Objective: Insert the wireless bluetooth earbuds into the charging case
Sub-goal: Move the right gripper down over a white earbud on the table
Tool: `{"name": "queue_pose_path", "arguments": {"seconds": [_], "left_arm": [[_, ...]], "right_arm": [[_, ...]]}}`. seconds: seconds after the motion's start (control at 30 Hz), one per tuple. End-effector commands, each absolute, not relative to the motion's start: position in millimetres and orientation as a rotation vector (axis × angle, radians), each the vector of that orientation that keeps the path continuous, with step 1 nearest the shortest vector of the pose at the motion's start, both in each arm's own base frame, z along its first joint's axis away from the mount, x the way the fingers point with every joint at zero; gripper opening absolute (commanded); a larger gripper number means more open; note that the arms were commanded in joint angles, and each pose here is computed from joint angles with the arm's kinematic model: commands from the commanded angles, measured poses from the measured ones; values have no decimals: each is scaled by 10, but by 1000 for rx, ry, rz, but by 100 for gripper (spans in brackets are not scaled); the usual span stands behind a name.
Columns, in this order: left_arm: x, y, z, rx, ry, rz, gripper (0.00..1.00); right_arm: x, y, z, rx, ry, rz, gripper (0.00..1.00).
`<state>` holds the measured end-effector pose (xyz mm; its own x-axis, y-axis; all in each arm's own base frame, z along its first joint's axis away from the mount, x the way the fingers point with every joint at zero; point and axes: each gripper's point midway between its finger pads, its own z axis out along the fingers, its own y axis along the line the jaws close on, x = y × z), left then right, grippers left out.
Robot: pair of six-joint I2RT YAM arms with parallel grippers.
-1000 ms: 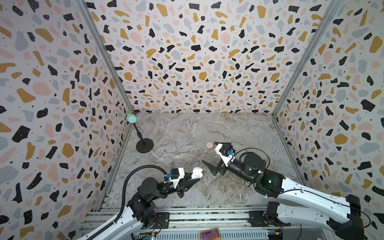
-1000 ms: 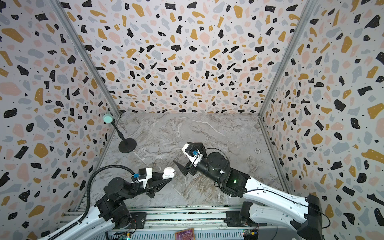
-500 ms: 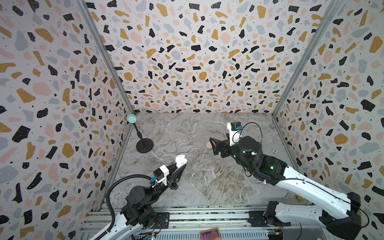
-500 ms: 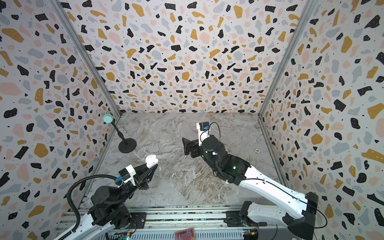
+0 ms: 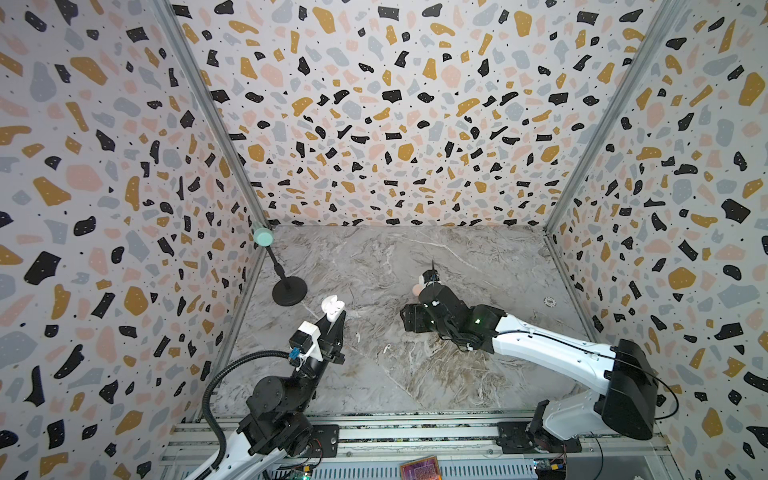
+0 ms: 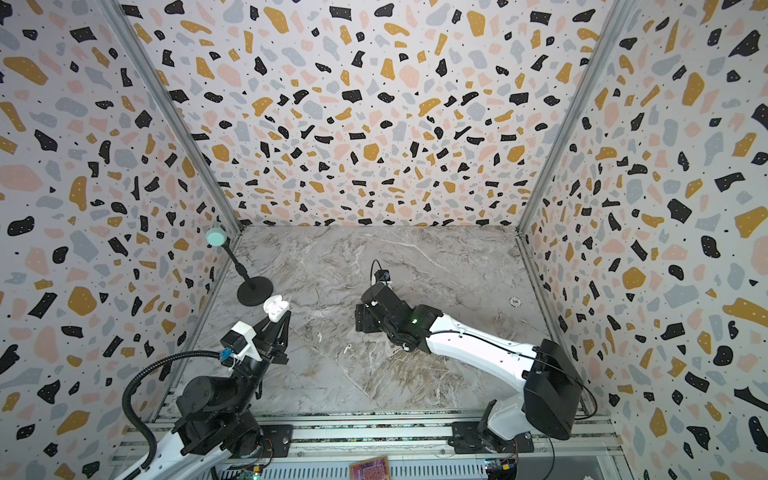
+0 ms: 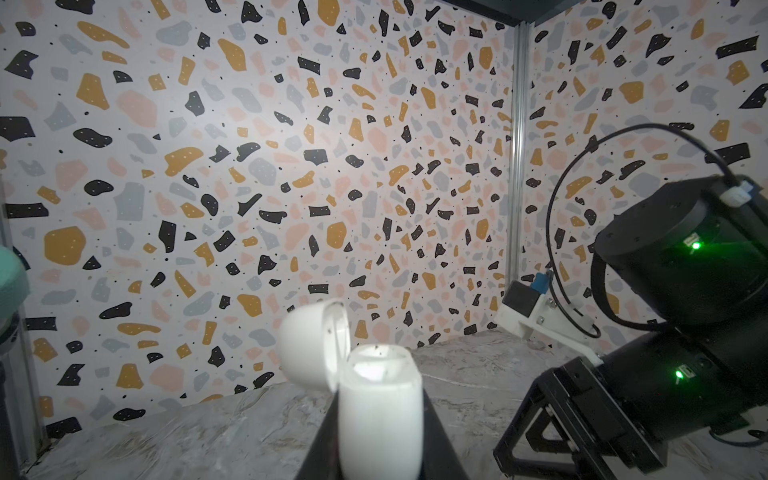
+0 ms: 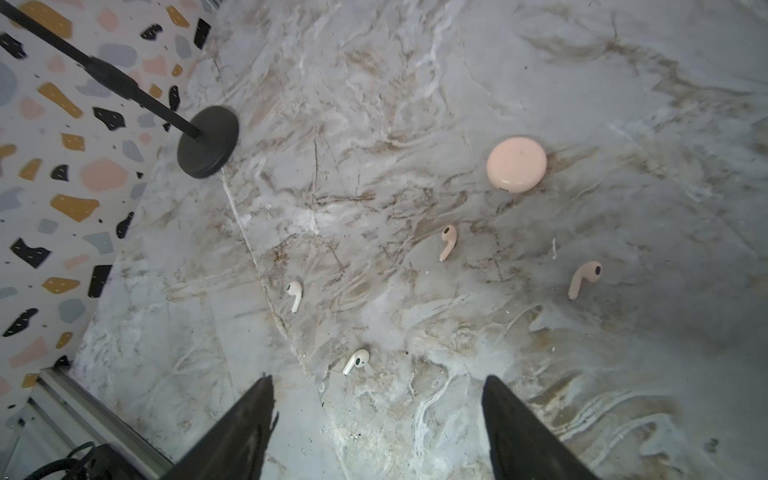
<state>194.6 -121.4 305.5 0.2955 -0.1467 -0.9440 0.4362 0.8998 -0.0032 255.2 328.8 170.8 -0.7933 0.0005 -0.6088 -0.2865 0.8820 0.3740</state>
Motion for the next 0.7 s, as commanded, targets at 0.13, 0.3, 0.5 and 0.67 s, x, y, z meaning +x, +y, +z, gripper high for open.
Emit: {"name": "queue_pose_path", "arguments": {"seconds": [0.13,0.3,0.5,0.67], "left_arm": [[1954,-1118,3145,235,1196,-362,0],[1948,-1127,3145,241,1196,-367,0],[1947,-1134,3146,243,1197,-369,0],[1943,-1143,3145,248,1196,-373,0]], "right_arm": [[2417,3551,1252,-142,2613,588,61],[2358,3717,992,-184,2681,555,58],[2334,3867,834,-211,2714,552,52],[2331,3917,691,-235,2747,509,50]]}}
